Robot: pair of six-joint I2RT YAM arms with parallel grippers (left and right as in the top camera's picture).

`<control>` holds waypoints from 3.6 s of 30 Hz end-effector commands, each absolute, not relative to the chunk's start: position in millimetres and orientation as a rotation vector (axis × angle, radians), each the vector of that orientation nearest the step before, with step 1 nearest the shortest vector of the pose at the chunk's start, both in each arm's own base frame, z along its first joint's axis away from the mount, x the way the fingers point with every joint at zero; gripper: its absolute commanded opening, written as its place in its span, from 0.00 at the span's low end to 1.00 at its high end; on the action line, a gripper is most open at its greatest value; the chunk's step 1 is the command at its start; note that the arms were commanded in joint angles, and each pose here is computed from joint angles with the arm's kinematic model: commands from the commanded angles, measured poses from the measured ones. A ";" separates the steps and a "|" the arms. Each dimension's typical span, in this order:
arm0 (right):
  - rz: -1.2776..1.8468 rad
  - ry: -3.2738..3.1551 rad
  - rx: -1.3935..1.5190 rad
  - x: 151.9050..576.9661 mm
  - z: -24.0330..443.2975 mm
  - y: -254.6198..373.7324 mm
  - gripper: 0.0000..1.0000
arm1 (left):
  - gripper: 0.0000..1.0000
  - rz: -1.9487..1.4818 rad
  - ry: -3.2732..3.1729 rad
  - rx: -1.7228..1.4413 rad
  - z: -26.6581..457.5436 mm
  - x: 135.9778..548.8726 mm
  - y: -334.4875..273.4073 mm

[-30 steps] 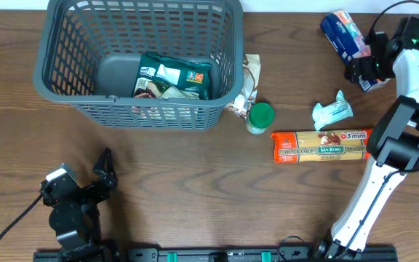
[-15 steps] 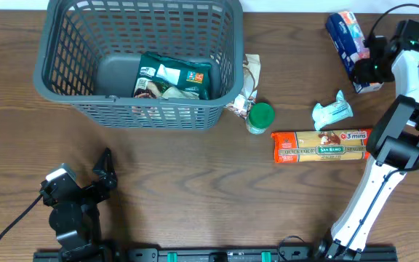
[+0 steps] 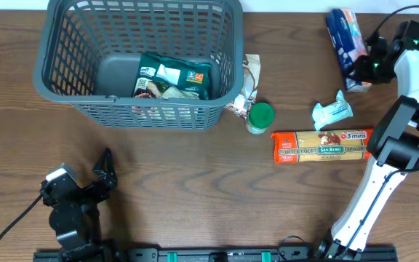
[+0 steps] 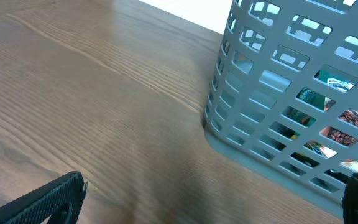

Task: Pack container
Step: 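Carry the tissue pack into the basket and release it, then lower the right gripper onto the green-lidded jar and grasp it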

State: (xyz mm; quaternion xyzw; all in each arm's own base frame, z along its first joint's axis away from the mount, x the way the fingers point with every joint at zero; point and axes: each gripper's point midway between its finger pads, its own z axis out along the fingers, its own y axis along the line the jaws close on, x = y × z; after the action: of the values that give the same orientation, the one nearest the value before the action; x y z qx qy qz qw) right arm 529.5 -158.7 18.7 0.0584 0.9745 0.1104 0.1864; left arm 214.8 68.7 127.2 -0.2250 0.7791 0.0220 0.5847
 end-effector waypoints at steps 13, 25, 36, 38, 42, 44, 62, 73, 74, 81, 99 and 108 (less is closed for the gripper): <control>0.669 2.012 -0.499 506.5 347.2 33.9 0.11 | 0.99 0.042 1.835 -0.529 117.9 215.1 67.4; 0.646 1.649 -1.046 414.9 429.0 245.0 0.08 | 0.99 0.042 1.834 -0.529 118.1 215.1 67.4; 0.616 1.741 -1.250 401.5 344.0 357.0 0.11 | 0.99 0.042 1.834 -0.529 118.1 215.1 67.4; 0.599 1.765 -1.256 406.5 329.8 363.9 0.11 | 0.99 0.042 1.834 -0.529 118.1 215.1 67.4; 0.598 1.789 -1.262 408.7 320.0 365.0 0.35 | 0.99 0.042 1.834 -0.529 118.1 215.1 67.4; 0.594 1.786 -1.256 409.5 323.0 362.4 0.99 | 0.98 0.042 1.834 -0.529 118.1 215.1 67.4; 0.195 2.260 -0.495 480.0 325.2 129.7 0.99 | 0.99 0.042 1.834 -0.529 118.1 215.1 67.4; 0.289 2.568 -0.447 492.2 220.9 77.8 0.99 | 0.99 0.042 1.834 -0.529 118.1 215.1 67.4; 0.301 2.604 -0.476 487.7 210.3 80.8 0.99 | 0.98 0.042 1.834 -0.529 118.1 215.1 67.4; 0.349 2.795 -0.609 450.5 170.7 97.1 0.99 | 0.99 0.042 1.834 -0.529 118.1 215.1 67.4; 0.297 2.866 -0.529 393.9 128.3 83.8 0.99 | 0.99 0.042 1.834 -0.529 118.1 215.1 67.4; 0.334 2.779 -0.597 377.7 94.7 127.4 0.99 | 0.99 0.042 1.834 -0.529 118.1 215.1 67.4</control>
State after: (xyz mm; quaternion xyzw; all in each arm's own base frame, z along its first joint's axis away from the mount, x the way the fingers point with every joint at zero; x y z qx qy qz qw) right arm 391.0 106.0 107.0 -0.1991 0.9615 0.1059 0.1568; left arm 214.8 68.7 127.1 -0.2251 0.7792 0.0220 0.5845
